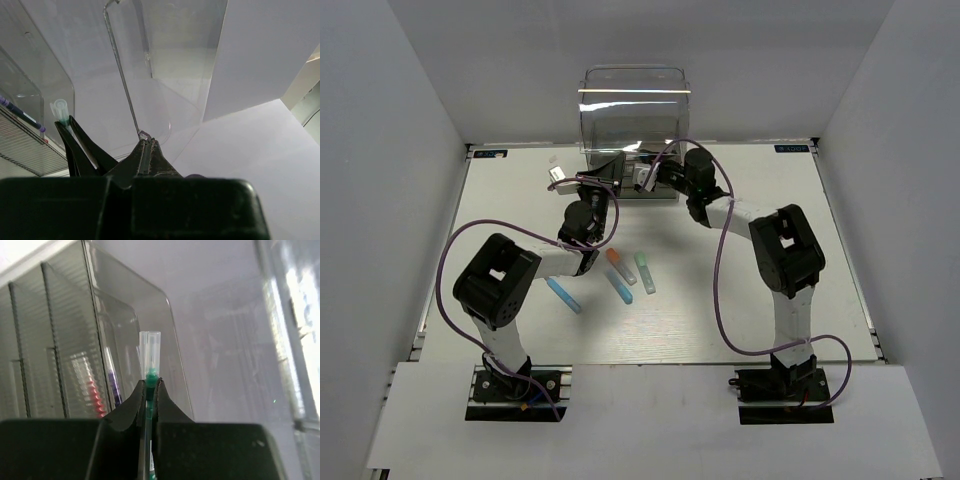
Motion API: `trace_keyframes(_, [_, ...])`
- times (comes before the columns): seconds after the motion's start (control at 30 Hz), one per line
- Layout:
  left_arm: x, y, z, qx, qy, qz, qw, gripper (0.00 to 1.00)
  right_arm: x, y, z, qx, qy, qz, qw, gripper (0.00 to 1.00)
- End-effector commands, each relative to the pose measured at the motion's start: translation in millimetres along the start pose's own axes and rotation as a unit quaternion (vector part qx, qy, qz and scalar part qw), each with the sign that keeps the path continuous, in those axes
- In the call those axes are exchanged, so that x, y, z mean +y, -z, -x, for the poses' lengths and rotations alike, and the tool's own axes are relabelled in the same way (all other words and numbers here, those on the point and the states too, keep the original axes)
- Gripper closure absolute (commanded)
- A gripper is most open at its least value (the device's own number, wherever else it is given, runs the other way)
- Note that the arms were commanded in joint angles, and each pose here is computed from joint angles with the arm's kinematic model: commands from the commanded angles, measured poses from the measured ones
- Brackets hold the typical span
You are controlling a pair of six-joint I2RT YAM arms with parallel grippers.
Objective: Sort the stationery into containers
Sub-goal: Place the stationery in the drawer.
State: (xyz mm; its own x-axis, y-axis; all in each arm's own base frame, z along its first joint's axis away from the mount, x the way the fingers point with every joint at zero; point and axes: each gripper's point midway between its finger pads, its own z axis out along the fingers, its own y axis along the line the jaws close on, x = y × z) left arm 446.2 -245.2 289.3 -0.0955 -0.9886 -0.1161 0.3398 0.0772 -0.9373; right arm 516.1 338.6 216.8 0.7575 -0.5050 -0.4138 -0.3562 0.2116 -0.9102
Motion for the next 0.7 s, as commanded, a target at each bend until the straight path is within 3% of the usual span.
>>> trace_keyframes(0.0, [-41.5, -8.5, 13.3, -0.018, 0.014, -0.043, 0.999, 1.0, -23.3, -2.7, -8.7, 0.017, 0.006, -0.023, 1.0, 1.0])
trace_keyframes(0.27, [-38.8, -10.1, 10.0, -0.013, 0.012, -0.041, 0.999, 1.0, -0.5, 2.6, -15.2, 0.034, -0.037, 0.02, 0.999, 0.98])
trace_keyframes(0.3, [-38.8, -10.1, 10.0, -0.013, 0.012, -0.041, 0.999, 1.0, 1.7, 3.6, -15.1, 0.036, -0.044, 0.025, 0.998, 0.82])
trace_keyframes(0.4, [-42.5, -11.8, 10.3, -0.014, 0.014, -0.045, 0.999, 1.0, 3.1, 6.8, -11.3, 0.032, -0.052, 0.031, 0.998, 0.54])
trace_keyframes(0.53, [-41.5, -13.7, 9.2, -0.014, 0.014, -0.045, 0.999, 1.0, 5.9, 13.9, -1.1, 0.015, -0.058, 0.034, 0.998, 0.46])
trace_keyframes(0.67, [-39.3, -13.8, 8.6, -0.013, 0.012, -0.041, 0.999, 1.0, 1.7, 23.4, 20.9, -0.017, -0.073, 0.041, 0.996, 0.46])
